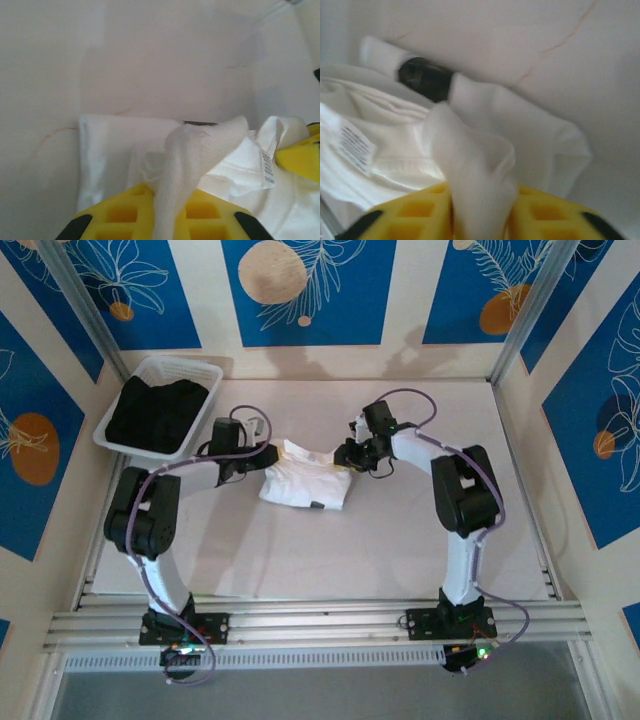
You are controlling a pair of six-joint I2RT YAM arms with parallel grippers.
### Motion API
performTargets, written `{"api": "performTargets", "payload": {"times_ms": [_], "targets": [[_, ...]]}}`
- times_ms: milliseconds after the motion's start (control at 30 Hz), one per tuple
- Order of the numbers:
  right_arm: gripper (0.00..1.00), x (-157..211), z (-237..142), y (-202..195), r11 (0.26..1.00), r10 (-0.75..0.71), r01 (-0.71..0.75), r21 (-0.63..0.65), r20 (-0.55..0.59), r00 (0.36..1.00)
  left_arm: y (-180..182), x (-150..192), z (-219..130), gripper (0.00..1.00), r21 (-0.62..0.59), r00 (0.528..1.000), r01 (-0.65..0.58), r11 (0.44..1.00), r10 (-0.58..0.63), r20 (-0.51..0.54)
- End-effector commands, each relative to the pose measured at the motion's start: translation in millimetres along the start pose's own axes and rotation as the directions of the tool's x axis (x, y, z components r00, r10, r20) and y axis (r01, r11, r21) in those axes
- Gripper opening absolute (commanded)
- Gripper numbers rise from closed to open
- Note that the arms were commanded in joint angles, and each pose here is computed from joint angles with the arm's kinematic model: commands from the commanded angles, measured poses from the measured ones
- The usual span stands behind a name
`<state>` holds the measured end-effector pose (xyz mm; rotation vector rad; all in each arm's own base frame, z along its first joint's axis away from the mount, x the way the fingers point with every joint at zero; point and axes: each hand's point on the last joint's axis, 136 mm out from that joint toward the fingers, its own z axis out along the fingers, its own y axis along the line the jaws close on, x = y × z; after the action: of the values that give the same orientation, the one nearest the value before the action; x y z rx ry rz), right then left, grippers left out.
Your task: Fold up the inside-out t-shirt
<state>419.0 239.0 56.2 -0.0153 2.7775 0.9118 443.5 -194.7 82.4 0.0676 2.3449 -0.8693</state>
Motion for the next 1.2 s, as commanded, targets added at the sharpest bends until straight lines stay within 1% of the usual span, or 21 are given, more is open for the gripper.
{"api": "performTargets", "payload": {"times_ms": [0,100,167,267,333,367,433,500,600,767,800,833,900,967,1033,1067,1133,1167], "targets": [[0.41,-11,-2,-14,0.993,-0.019,0.023,0.119,-0.034,0.999,39,-5,3,0.24,-0.168,1.0,-0.007,0.986,0.006,-0.01],[0.48,-14,-21,-22,0.981,-0.042,0.044,0.191,-0.011,0.999,37,-13,1,0.44,-0.174,1.0,-0.023,0.985,0.022,-0.005],[0.56,-7,-38,-24,0.979,-0.034,0.032,0.201,0.007,0.999,36,-17,-8,0.53,-0.2,0.999,-0.033,0.979,0.034,0.002],[0.68,15,-47,-9,0.992,-0.019,0.017,0.123,0.016,1.0,37,-11,-25,0.63,-0.242,1.0,-0.013,0.97,0.015,0.007],[0.74,28,-44,2,0.998,0.002,-0.002,0.068,0.0,1.0,32,5,-30,0.66,-0.207,1.0,0.012,0.978,-0.015,-0.012],[0.76,33,-42,5,0.998,0.014,-0.013,0.055,-0.009,1.0,28,12,-30,0.66,-0.181,0.999,0.025,0.983,-0.03,-0.024],[0.78,40,-35,6,0.998,0.035,-0.034,0.05,-0.016,0.999,24,28,-27,0.66,-0.136,0.996,0.054,0.989,-0.064,-0.068],[0.79,41,-27,3,0.997,0.065,-0.064,0.047,-0.025,0.998,25,40,-22,0.62,-0.119,0.991,0.074,0.99,-0.087,-0.105],[0.79,44,-14,2,0.994,0.103,-0.101,0.029,-0.05,0.993,29,54,-12,0.51,-0.106,0.982,0.102,0.989,-0.117,-0.15],[0.77,50,11,8,0.992,0.124,-0.124,0.008,-0.099,0.987,39,70,-4,0.31,-0.119,0.972,0.135,0.984,-0.155,-0.179],[0.76,50,15,8,0.992,0.128,-0.127,0.011,-0.106,0.986,40,71,-4,0.27,-0.12,0.97,0.142,0.983,-0.162,-0.18],[0.74,51,19,8,0.991,0.131,-0.13,0.014,-0.112,0.985,40,73,-4,0.25,-0.115,0.97,0.144,0.983,-0.163,-0.182],[0.66,50,25,12,0.992,0.126,-0.127,-0.001,-0.118,0.985,37,70,-5,0.26,-0.109,0.972,0.146,0.983,-0.163,-0.172],[0.52,47,28,18,0.993,0.117,-0.12,-0.022,-0.115,0.986,33,64,-9,0.3,-0.103,0.976,0.138,0.985,-0.153,-0.156],[0.34,40,24,22,0.994,0.101,-0.105,-0.038,-0.096,0.99,30,57,-15,0.36,-0.109,0.981,0.127,0.986,-0.141,-0.135],[0.29,36,19,22,0.994,0.094,-0.097,-0.04,-0.083,0.992,30,54,-19,0.4,-0.117,0.983,0.12,0.986,-0.135,-0.126],[0.14,28,5,18,0.996,0.076,-0.078,-0.034,-0.058,0.995,30,45,-29,0.49,-0.142,0.988,0.107,0.984,-0.121,-0.094],[0.1,24,-5,14,0.998,0.065,-0.066,-0.021,-0.041,0.997,29,41,-35,0.53,-0.151,0.991,0.1,0.983,-0.113,-0.078]]}}
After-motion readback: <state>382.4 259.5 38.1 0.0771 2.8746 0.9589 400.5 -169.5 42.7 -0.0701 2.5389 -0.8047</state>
